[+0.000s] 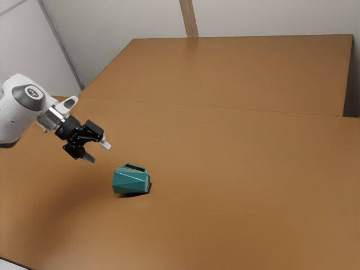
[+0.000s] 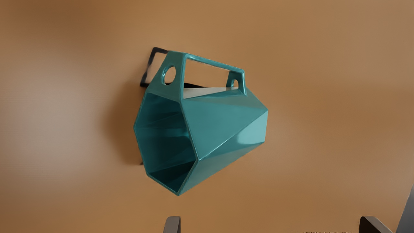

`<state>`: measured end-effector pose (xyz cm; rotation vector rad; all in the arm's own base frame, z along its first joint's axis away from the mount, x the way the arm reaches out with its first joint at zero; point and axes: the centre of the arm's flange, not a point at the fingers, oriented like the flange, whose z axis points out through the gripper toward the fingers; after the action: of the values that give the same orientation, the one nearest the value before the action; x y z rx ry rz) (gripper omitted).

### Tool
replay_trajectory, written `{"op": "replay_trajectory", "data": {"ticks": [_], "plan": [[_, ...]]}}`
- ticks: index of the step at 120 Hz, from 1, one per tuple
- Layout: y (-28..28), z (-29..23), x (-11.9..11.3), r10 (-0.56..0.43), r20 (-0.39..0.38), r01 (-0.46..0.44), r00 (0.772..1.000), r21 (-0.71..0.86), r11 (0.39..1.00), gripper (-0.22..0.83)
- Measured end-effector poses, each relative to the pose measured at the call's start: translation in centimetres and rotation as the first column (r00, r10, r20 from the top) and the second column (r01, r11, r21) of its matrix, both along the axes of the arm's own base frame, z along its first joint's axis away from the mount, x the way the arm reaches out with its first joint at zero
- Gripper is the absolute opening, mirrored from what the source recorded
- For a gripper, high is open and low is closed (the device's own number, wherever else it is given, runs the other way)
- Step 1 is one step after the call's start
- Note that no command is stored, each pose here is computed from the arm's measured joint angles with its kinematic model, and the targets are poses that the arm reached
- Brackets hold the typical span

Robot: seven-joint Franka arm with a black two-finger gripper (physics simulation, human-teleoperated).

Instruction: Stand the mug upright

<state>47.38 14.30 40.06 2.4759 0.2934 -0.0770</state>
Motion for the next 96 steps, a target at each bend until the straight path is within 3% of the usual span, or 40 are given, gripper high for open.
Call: {"op": "replay_trajectory", "data": {"ticks": [46,96], "plan": [[-0.8,-6.8,-1.5,0.008,0.105,0.012,0.994,-0.190,0.982,0.62],[0.6,-10.4,-1.8,0.031,0.197,0.024,0.980,-0.272,0.962,0.62]]}}
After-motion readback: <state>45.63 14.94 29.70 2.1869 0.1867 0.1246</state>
